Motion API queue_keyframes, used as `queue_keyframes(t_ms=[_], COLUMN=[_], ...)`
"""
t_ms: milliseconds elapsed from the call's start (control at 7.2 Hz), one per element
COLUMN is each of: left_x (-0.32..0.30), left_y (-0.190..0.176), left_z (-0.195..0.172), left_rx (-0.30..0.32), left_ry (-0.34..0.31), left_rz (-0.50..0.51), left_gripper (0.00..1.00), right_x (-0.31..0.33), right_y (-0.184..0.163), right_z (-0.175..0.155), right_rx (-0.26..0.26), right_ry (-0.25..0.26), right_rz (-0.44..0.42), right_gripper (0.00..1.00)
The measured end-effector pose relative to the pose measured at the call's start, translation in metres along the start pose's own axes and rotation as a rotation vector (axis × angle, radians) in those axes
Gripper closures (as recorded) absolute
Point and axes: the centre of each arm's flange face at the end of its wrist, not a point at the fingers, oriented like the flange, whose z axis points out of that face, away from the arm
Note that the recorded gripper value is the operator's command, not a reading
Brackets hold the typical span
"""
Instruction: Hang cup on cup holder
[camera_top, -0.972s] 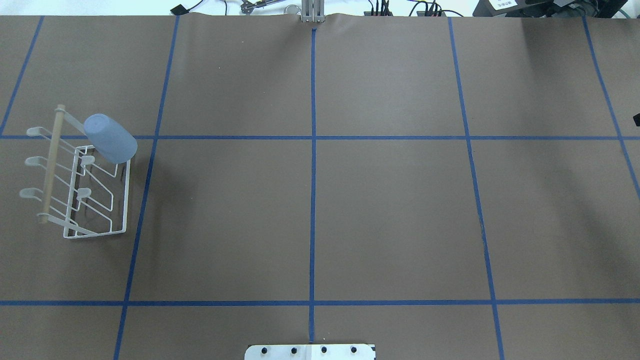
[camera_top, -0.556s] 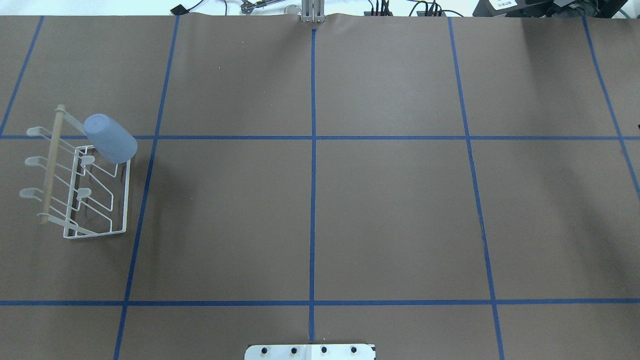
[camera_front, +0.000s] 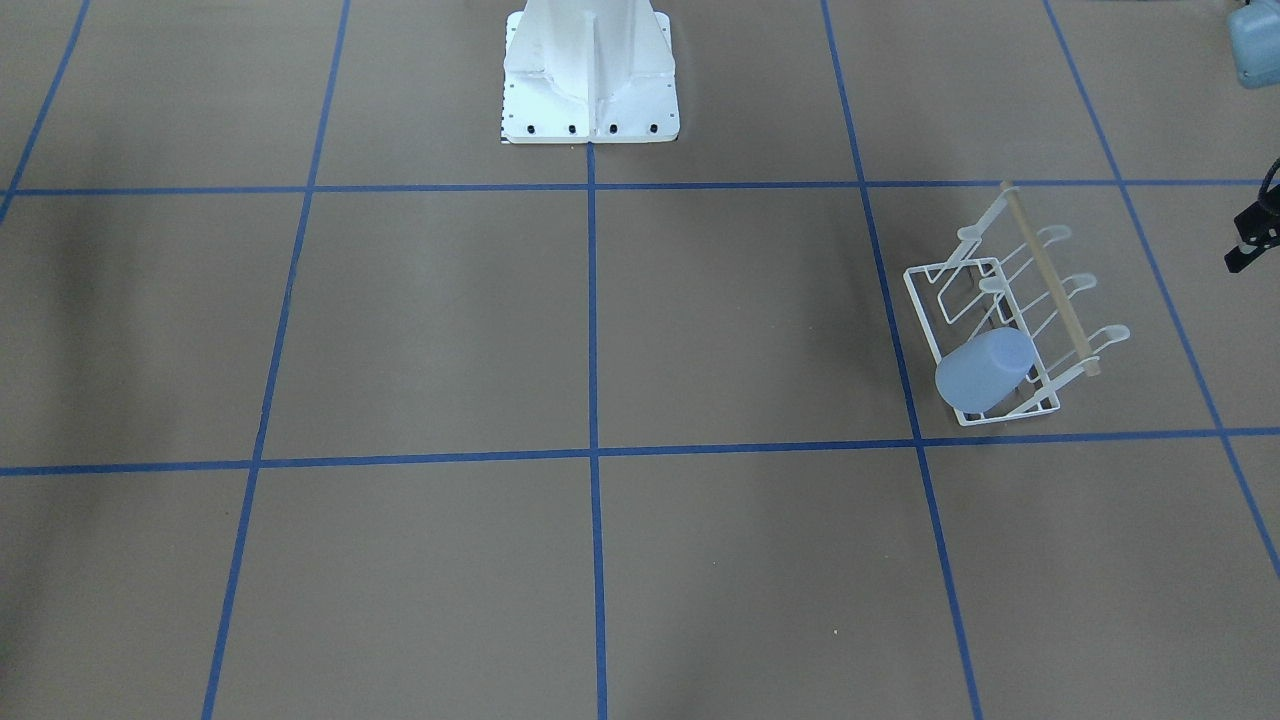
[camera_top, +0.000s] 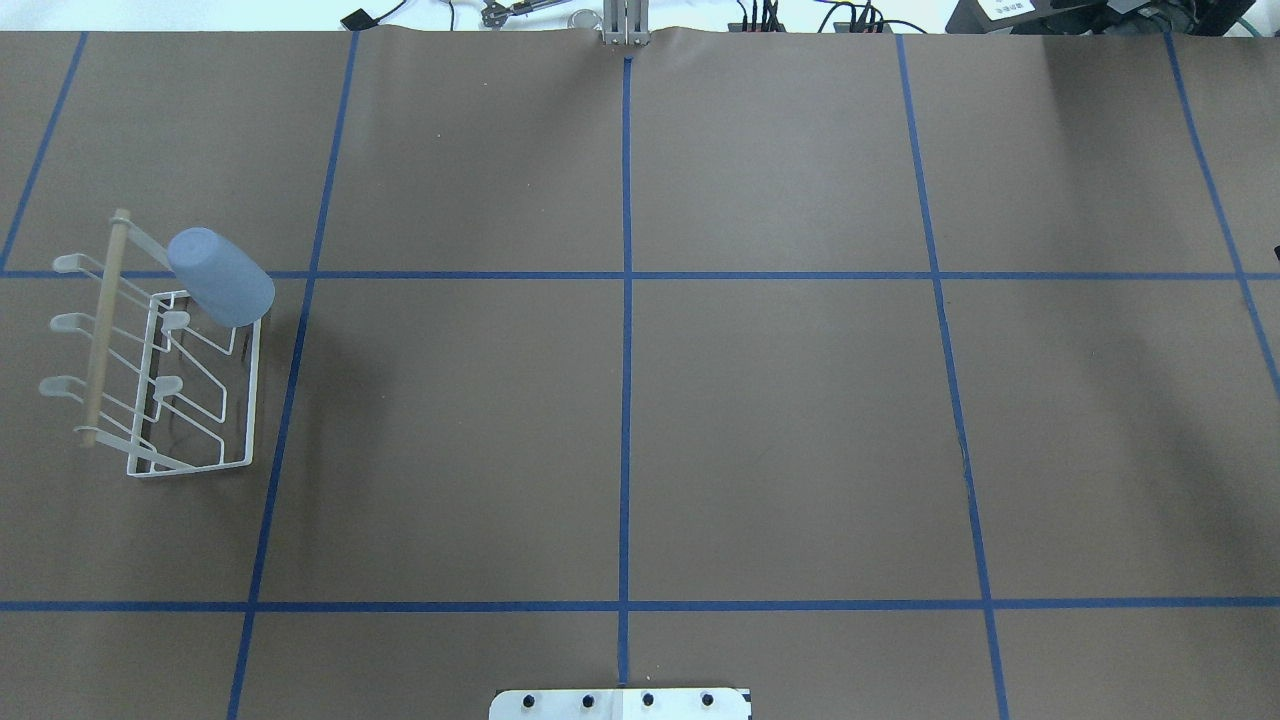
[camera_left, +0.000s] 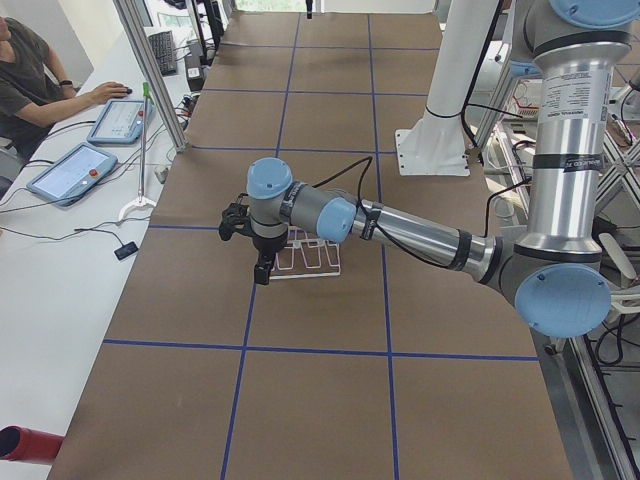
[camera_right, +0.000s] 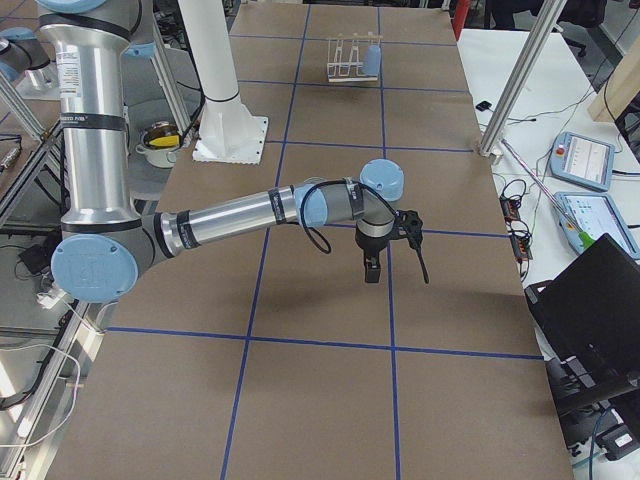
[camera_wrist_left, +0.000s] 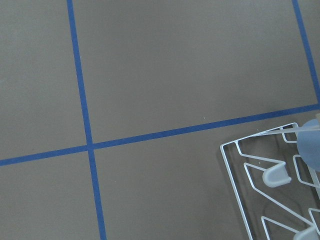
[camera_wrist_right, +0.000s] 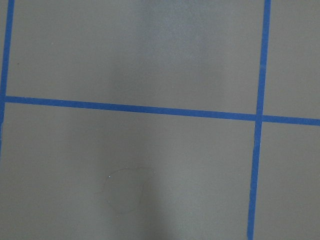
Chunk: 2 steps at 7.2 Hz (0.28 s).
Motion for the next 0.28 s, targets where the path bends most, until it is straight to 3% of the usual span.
queue_keyframes(t_ms=[278], left_x=[-0.0006], left_y=[-0.0005], left_z=[0.0004], left_rx=[0.0], left_ry=[-0.002], left_rz=[0.002], left_gripper=[0.01], right_x=[-0.0051], right_y=[-0.0044], right_z=[-0.0022], right_rx=[0.006], right_ry=[0.001], right_rz=[-0.01], right_gripper=[0.0])
